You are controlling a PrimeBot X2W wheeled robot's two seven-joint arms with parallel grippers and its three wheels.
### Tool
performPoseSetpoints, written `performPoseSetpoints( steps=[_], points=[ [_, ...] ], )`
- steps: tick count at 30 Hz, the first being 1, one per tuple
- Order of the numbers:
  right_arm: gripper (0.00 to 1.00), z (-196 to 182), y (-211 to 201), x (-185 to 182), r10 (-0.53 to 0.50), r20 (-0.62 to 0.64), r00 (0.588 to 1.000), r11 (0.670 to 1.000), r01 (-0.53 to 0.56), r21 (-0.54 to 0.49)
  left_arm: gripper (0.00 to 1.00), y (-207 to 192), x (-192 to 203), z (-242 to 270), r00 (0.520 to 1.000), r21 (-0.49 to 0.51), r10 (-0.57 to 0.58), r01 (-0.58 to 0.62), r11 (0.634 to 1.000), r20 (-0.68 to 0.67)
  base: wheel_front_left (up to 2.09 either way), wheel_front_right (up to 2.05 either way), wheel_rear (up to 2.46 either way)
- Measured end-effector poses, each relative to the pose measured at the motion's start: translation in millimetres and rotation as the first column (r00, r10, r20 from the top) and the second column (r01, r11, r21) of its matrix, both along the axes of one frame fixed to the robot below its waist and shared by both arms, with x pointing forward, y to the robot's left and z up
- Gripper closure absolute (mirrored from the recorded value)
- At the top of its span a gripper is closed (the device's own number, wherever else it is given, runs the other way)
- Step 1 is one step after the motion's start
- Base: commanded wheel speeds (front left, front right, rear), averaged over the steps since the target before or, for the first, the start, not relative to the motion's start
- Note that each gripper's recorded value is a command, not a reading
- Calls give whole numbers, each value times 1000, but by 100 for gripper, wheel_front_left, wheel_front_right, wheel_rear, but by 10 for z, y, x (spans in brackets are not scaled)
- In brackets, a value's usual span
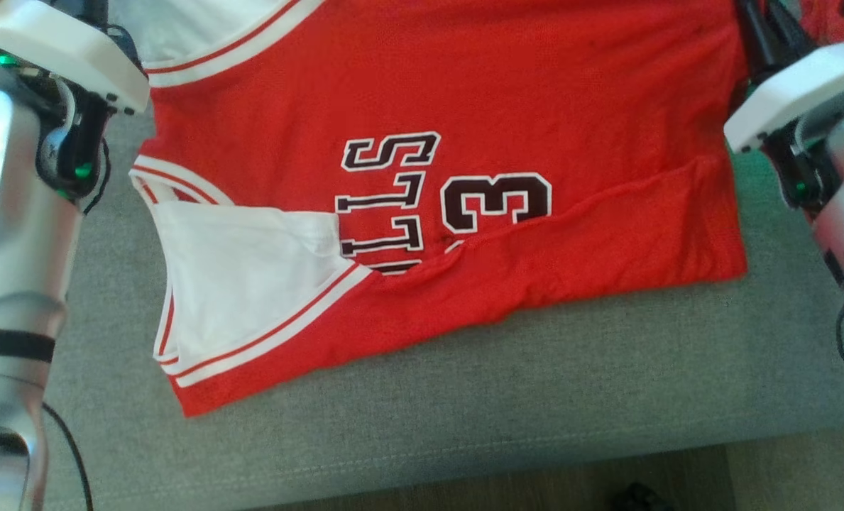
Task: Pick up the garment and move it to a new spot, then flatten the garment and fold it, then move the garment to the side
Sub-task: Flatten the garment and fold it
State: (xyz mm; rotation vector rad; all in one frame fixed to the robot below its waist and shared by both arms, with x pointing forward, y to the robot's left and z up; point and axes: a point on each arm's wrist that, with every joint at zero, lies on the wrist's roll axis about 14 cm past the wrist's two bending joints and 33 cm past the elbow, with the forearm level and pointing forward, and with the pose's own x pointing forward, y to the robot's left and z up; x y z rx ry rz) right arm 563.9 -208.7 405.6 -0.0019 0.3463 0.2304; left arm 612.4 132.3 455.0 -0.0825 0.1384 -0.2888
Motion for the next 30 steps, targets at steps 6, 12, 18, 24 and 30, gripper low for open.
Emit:
performPoseSetpoints(
  steps=[6,12,18,24,30],
  points=[
    [100,102,71,20,15,24,1000,1000,-16,5,100,-87,-74,-46,999,25,-50,51,998,-20,0,0,0],
    [100,238,72,-68,31,48,998,1000,-31,-1,100,-87,-243,-56,994,102,-100,105,989,-53,0,0,0],
    [100,209,77,-377,42,23,999,999,-42,-1,100,52,-484,87,995,104,-92,96,990,-42,0,0,0],
    [100,312,53,-594,60,34,998,998,-60,-1,100,79,-808,198,992,90,-114,119,989,-62,0,0,0],
    [100,324,134,-772,101,24,995,995,-101,7,100,157,-1203,159,981,105,-148,161,981,-125,0,0,0]
  ],
)
